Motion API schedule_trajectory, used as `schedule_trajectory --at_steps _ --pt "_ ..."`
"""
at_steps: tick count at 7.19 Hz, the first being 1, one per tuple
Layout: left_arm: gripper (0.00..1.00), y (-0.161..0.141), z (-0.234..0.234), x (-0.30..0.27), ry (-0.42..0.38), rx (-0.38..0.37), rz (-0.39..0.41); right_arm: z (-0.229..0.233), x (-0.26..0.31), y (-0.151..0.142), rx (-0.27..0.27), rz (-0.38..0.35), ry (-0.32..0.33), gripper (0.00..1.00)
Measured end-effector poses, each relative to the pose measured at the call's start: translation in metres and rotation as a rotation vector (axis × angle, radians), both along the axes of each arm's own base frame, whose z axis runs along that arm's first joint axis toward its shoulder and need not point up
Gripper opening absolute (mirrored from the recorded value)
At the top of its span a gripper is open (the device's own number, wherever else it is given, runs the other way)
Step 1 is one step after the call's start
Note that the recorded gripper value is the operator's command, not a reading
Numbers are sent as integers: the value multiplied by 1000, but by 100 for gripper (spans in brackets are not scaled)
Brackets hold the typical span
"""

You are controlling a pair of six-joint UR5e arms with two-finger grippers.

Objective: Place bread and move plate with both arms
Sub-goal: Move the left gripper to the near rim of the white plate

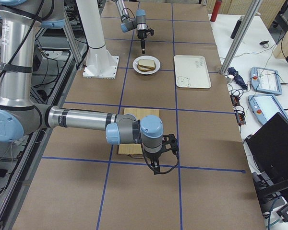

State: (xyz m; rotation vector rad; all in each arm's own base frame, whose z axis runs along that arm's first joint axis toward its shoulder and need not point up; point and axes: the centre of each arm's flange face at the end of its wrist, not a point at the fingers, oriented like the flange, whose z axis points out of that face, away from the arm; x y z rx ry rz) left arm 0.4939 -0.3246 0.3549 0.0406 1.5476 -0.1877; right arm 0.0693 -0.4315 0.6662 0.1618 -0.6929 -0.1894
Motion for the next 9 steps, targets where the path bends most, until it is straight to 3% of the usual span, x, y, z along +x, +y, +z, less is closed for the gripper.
schedule_trajectory --at_steps 4,9 --pt "43 -3 15 5 145 -117 -7 0 -1 -1 1 -2 8 100" --pt "43 -9 24 7 140 -140 -37 0 -1 -2 4 -3 14 100"
